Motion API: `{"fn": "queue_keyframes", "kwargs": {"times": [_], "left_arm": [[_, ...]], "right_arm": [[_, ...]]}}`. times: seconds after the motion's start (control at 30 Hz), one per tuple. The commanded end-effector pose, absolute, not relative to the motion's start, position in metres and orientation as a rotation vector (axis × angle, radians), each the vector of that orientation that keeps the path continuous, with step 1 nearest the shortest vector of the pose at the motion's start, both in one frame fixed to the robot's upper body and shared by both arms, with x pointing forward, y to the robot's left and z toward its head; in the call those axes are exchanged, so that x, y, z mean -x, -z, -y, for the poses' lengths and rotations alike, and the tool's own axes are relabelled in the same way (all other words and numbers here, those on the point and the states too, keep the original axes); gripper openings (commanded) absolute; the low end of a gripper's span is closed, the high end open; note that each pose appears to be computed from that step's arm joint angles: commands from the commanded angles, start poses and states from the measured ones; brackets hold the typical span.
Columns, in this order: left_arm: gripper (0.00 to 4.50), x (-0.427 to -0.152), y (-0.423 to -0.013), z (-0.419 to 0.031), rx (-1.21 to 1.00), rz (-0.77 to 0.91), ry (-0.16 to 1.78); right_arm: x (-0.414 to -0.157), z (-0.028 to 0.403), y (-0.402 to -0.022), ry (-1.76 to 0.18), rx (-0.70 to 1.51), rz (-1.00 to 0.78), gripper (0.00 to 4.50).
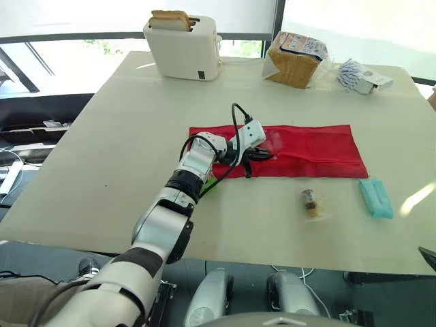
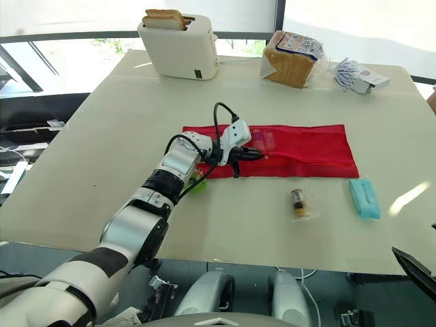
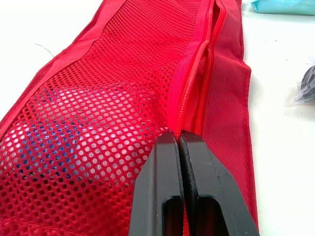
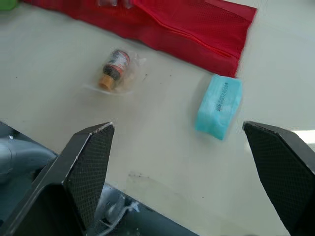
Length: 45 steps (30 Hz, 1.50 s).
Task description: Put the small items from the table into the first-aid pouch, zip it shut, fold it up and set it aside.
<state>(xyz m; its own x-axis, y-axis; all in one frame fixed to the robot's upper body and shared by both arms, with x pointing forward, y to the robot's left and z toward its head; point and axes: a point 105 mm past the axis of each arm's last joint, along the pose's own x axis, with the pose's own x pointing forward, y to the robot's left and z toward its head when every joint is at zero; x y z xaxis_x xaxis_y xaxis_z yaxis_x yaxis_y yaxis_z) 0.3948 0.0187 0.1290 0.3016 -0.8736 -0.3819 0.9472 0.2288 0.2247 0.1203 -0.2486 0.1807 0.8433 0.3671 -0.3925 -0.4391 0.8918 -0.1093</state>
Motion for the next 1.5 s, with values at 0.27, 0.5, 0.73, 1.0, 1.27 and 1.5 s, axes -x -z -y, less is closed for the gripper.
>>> {"fn": "queue_keyframes", "kwargs": {"times": [0.27,0.5,0.73,1.0,1.27,1.5], "left_arm": [[0.0,-0.396,-0.149,-0.011,-0.454,-0.111,1.268],[0.0,-0.396,-0.15,-0.009,-0.455,-0.104,1.266],[0.0,-0.396,-0.149,-0.01,-0.458,-0.108,1.265],[0.0,-0.395,-0.15,-0.007,-0.452,-0.106,1.276],[0.0,-0.394,-0.153,-0.005,-0.437,-0.106,1.284],[0.0,-0.391,-0.156,-0.003,-0.434,-0.092,1.3]], "right_arm": [[-0.195,0.163,-0.117,-0.425,0.023,-0.379,4.47],[-0.227,0.141,-0.088,-0.317,0.034,-0.444,4.47],[-0.235,0.143,-0.084,-0.226,0.02,-0.45,2.16],[-0.239,0.135,-0.107,-0.265,-0.079,-0.365,0.82],[-0.294,0.109,-0.111,-0.26,-0.127,-0.373,0.82],[-0.339,0.101,-0.109,-0.167,-0.16,-0.334,0.82]]}}
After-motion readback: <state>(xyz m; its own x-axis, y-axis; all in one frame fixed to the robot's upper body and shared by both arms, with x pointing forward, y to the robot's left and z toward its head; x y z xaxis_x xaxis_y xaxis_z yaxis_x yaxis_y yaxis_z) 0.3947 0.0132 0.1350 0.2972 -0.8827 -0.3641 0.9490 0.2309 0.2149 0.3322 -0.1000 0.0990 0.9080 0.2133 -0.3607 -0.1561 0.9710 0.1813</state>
